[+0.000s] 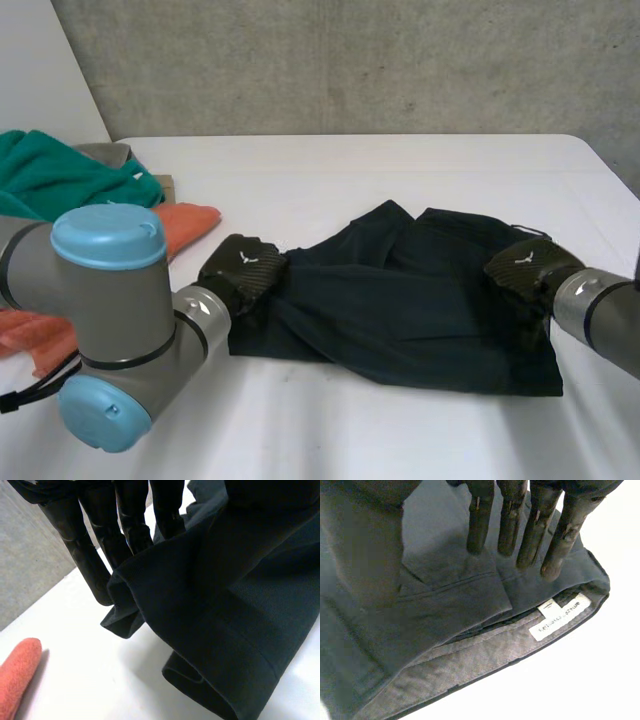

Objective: Fold the laundry.

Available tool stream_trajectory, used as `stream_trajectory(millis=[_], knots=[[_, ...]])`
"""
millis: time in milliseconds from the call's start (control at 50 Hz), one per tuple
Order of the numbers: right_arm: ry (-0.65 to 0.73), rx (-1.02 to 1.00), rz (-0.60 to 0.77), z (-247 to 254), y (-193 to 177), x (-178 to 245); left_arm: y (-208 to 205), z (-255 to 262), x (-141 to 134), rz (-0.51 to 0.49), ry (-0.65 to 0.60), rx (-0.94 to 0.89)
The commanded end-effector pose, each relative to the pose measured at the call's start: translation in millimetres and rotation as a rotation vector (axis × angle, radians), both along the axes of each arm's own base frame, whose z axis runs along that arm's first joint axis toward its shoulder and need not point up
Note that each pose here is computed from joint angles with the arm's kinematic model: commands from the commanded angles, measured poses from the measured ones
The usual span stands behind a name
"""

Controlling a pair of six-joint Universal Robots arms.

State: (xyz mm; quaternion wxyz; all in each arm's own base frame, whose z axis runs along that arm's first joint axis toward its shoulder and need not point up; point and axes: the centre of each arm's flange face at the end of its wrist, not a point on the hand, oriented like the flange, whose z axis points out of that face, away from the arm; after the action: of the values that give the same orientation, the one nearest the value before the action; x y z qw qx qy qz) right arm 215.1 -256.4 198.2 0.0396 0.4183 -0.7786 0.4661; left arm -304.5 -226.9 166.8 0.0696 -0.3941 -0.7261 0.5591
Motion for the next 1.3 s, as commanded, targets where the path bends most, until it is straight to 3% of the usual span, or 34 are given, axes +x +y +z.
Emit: stream_trajectory(millis=[20, 280, 500, 620, 680, 800, 940, 1080, 1180, 1300], knots=[[0.006, 0.084, 0.019, 6, 24, -4, -14, 15, -5, 0.012, 0.032, -0.037], [-0.017, 0.076, 0.068, -24, 19, 3, -26, 9, -5, 0.032, 0.030, -0.020], [0.020, -0.076, -0.027, -22, -10, -1, 2, 18, 7, 0.017, -0.038, 0.087], [0.080, -0.150, 0.037, 54, 18, -6, 26, 64, 23, 0.012, -0.036, 0.064], [0.093, -0.190, 0.068, 84, 25, -6, 35, 104, 30, 0.014, 0.020, -0.032], [0.009, -0.424, 0.072, 161, 16, -3, 47, 183, 39, 0.021, 0.162, -0.258], [-0.036, -0.602, 0.062, 213, 34, -8, 51, 220, 49, 0.046, 0.225, -0.373], [-0.019, -0.502, 0.077, 184, 21, -4, 38, 193, 42, 0.045, 0.179, -0.295], [-0.012, -0.376, 0.084, 139, -12, 8, -4, 145, 21, 0.052, 0.121, -0.220], [-0.110, -0.498, 0.013, 112, -78, 24, -69, 138, -11, 0.049, 0.134, -0.430]])
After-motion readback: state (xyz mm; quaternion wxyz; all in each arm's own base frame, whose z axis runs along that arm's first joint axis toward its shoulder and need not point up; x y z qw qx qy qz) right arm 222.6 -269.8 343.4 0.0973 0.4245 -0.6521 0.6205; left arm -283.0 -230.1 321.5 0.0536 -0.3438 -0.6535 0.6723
